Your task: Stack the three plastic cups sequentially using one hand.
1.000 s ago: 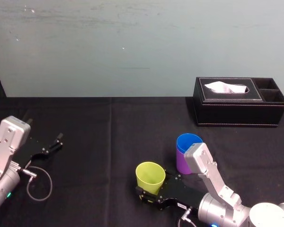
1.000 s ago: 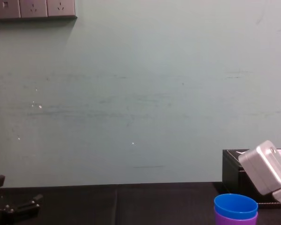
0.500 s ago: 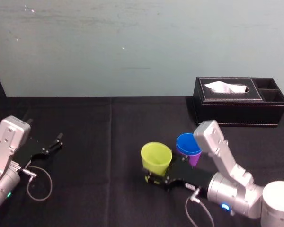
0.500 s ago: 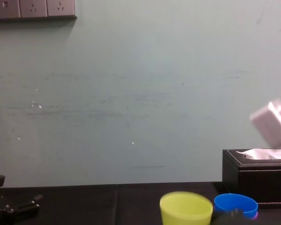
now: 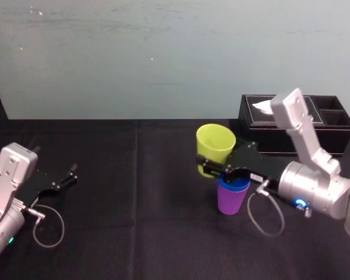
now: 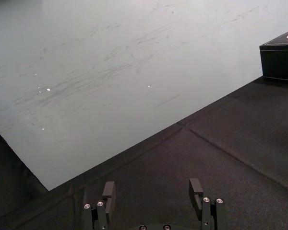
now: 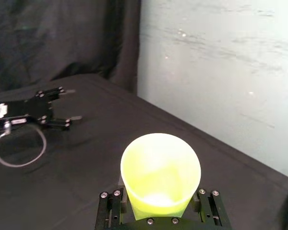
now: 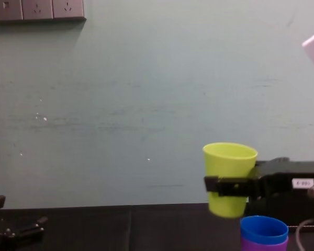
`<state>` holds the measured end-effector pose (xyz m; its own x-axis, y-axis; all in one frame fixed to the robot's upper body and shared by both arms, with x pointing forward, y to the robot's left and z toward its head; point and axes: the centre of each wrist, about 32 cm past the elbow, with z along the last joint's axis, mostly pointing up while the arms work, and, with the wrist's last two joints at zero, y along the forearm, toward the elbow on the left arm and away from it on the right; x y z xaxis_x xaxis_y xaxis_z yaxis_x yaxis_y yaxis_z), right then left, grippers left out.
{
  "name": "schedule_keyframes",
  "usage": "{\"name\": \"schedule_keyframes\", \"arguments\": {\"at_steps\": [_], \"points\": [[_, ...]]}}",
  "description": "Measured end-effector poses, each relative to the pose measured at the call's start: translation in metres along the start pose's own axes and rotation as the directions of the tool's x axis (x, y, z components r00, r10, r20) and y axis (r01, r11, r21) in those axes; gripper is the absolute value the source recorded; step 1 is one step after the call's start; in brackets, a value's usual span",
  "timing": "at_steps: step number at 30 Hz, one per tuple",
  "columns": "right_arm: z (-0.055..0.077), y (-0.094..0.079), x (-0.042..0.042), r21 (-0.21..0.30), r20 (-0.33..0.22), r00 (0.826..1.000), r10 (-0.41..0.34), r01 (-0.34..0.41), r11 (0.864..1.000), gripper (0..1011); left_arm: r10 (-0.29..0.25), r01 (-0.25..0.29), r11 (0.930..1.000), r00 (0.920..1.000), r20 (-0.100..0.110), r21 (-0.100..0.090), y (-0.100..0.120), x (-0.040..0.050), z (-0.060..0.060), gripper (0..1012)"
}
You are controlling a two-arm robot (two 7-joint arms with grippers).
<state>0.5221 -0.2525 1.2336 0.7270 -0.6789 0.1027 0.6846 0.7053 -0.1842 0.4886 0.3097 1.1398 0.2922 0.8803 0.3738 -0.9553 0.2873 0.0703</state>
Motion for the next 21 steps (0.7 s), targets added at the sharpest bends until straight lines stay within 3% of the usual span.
{"name": "schedule_keyframes", "arguments": {"at_steps": [9,21], "points": [[0.003,-0.013,0.0200,-0.016,-0.005,1.000,-0.023,0.023,1.000,717,0.000,0.000,1.0000,1.0000,0.000,0.000,0.000,0.0000,0.000,1000],[-0.008,-0.026,0.0305,-0.057,-0.022,0.999,-0.036,0.035,0.998,718,0.000,0.000,1.0000,1.0000,0.000,0.000,0.000,0.0000,0.000,1000]]}}
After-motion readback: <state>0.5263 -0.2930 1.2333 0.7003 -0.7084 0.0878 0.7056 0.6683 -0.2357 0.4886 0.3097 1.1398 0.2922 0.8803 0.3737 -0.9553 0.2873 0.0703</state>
